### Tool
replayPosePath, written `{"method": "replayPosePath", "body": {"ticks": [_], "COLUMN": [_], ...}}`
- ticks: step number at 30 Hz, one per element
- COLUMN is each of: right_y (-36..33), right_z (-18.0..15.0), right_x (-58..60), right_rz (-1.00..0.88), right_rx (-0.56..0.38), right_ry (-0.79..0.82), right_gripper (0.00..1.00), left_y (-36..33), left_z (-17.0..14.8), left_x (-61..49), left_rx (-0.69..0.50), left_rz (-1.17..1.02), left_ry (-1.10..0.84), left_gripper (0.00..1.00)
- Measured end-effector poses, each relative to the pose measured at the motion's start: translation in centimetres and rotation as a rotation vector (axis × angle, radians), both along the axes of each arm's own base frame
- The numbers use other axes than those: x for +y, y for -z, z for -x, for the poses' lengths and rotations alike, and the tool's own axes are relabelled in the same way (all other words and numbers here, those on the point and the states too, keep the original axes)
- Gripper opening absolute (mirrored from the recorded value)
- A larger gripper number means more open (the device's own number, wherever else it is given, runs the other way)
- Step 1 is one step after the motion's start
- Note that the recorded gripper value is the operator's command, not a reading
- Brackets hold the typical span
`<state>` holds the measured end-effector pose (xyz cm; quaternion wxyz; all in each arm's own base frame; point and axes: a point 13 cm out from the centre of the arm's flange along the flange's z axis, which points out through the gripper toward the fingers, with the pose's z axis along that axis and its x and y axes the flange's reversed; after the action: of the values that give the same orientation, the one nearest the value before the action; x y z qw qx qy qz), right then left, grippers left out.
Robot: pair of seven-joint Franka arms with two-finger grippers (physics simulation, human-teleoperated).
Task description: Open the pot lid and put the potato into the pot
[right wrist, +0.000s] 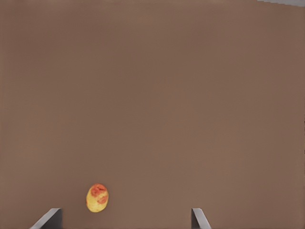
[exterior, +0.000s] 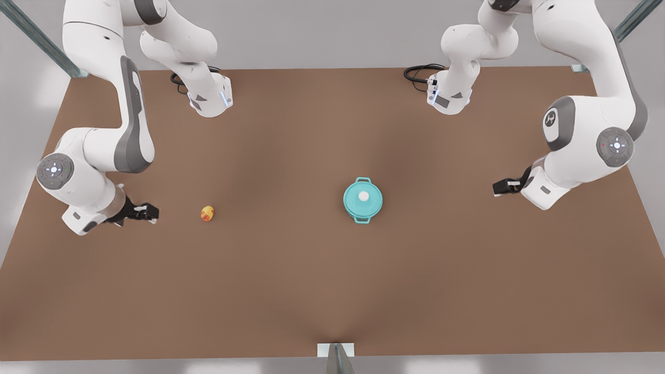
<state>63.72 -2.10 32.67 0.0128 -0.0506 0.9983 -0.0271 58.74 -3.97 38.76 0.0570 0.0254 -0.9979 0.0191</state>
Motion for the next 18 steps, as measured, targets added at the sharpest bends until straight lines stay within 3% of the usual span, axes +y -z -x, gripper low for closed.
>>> {"method": "replayPosePath", "body": {"ticks": [4,8,14,18], "right_y": [0.3,2.7,7.4,13.9], "right_z": [-0.6,1.5,5.8,10.9], "right_x": [0.6,4.9,5.7,7.0], "right_rz": [0.001,-0.002,0.006,0.015], "right_rx": [-0.030,0.024,0.131,0.219], "right_ry": [-0.020,-0.078,-0.078,-0.075], "right_gripper": [1.00,1.00,1.00,1.00], "left_y": [-0.9,4.0,16.3,19.4], "left_z": [-2.2,2.0,8.5,9.5], "left_x": [-9.2,-29.8,-35.8,-37.5], "left_rx": [-0.083,-0.063,0.031,0.000], "left_rz": [-0.001,-0.034,-0.099,-0.093], "left_ry": [0.143,0.362,0.281,0.192], "left_gripper": [1.00,1.00,1.00,1.00]}}
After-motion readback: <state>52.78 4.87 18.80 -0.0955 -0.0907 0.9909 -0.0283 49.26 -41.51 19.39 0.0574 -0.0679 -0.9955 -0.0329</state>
